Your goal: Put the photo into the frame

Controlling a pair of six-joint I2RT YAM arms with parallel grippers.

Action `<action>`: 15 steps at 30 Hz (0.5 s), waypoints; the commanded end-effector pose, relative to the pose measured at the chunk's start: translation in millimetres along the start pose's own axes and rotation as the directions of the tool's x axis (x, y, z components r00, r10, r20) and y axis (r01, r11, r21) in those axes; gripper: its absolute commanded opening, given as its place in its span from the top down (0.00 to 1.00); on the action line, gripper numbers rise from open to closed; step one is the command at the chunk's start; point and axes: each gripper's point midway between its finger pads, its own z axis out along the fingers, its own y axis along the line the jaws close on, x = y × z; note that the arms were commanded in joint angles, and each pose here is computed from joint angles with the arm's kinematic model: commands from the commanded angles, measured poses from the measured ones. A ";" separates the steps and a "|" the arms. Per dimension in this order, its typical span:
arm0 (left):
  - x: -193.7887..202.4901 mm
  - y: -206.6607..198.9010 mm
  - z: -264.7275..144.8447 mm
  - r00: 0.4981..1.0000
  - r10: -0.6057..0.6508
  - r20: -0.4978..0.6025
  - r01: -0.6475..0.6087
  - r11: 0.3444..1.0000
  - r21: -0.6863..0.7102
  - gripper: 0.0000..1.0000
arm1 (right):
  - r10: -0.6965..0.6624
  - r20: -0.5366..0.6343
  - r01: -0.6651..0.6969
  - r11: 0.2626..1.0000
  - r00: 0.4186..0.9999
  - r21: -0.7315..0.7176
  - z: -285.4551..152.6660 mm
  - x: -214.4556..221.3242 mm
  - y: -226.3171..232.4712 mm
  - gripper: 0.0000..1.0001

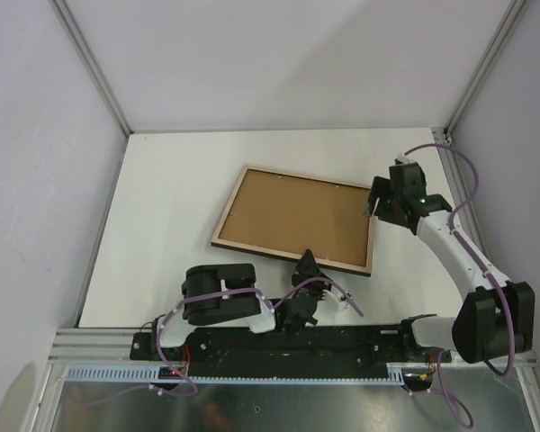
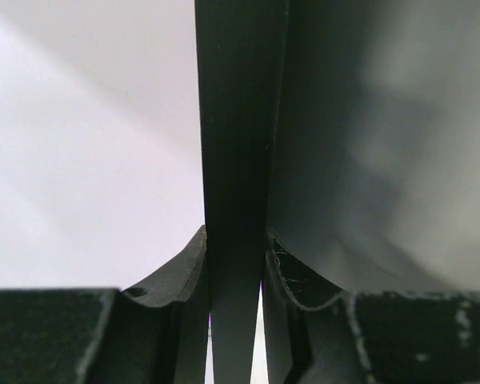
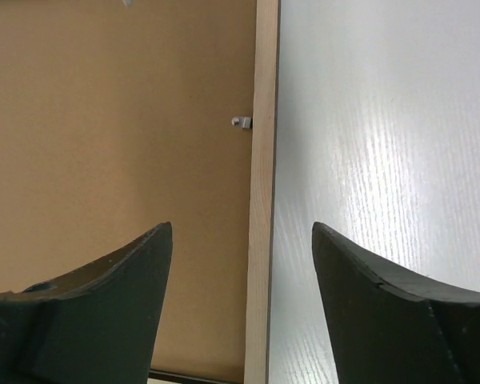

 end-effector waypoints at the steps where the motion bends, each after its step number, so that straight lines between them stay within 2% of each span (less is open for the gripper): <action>1: -2.2 97.2 -1.9 0.960 -0.277 0.030 0.276 0.928 -0.250 1.00 | 0.055 0.147 -0.047 0.997 0.988 -0.056 -34.4 -45.1 4.8 0.24; 9: 0.8 112.2 5.1 0.974 -0.227 0.022 0.228 0.960 -0.165 1.00 | 0.112 0.238 -0.092 0.991 0.965 -0.095 -62.0 -69.1 -2.5 0.23; 15: -2.6 123.8 14.8 0.964 -0.266 0.028 0.267 0.963 -0.044 1.00 | 0.118 0.258 -0.093 0.990 0.959 -0.107 -71.8 -75.5 -4.7 0.23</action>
